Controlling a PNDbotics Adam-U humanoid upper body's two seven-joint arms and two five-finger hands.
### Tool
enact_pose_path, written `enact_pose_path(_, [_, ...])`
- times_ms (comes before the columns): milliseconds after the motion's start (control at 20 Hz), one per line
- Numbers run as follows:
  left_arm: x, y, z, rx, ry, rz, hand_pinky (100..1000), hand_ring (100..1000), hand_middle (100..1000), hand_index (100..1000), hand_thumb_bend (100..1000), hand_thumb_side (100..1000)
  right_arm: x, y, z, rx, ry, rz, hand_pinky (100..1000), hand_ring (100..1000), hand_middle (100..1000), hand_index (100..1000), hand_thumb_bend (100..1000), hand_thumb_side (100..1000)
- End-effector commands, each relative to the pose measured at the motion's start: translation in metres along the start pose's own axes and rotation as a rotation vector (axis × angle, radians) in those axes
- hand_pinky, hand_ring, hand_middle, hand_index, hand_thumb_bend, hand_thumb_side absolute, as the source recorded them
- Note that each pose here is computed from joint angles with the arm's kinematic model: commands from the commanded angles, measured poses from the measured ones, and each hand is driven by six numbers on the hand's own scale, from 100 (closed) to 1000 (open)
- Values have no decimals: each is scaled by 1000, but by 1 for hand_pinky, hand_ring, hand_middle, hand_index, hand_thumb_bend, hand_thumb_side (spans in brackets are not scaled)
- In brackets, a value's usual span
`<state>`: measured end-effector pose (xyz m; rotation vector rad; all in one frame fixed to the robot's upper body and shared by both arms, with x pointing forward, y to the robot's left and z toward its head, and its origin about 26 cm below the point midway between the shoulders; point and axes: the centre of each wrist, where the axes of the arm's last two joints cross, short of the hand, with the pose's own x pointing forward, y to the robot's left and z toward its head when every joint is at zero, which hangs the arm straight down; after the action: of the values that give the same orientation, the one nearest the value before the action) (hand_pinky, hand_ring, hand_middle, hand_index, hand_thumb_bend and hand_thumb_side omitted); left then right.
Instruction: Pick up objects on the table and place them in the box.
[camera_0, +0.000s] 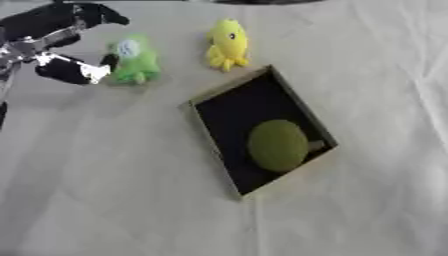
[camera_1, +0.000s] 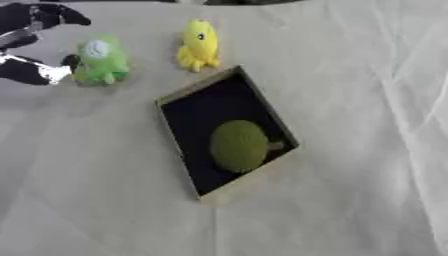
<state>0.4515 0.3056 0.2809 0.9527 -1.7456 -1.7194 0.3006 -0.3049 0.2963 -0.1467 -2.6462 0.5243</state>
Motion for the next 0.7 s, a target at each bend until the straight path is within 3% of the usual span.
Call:
enact_pose_path(50, [-13, 5, -2, -38, 32, -34, 995, 932, 861, 946, 107, 530, 7, -6, -4, 16, -20, 31, 899, 867, 634, 778, 100, 522])
enact_pose_path(350, [-22, 4, -15, -101, 25, -50, 995, 935, 864, 949, 131, 545, 7, -5, -5, 18, -18, 27, 899, 867, 633, 778, 100, 523])
enact_pose_path(400, [-21, 5, -19, -108, 14, -51, 998, 937, 866, 952, 100, 624, 7, -5, -5, 18, -17, 26, 900, 867, 633, 778, 100, 523])
enact_pose_path(450, [-20, 7, -23, -117, 3, -51, 998, 937, 866, 952, 100, 624, 7, -5, -5, 19, -17, 25, 900, 867, 633, 778, 100, 523])
enact_pose_path(650, [-19, 13, -30, -142, -10, -70, 999, 945, 872, 958, 184, 652, 7, -5, -5, 20, -14, 22, 900, 867, 632, 778, 100, 525])
enact_pose_path(700, [-19, 14, -31, -149, 4, -82, 1000, 954, 879, 964, 276, 657, 7, -5, -5, 20, -14, 20, 900, 866, 632, 778, 100, 526])
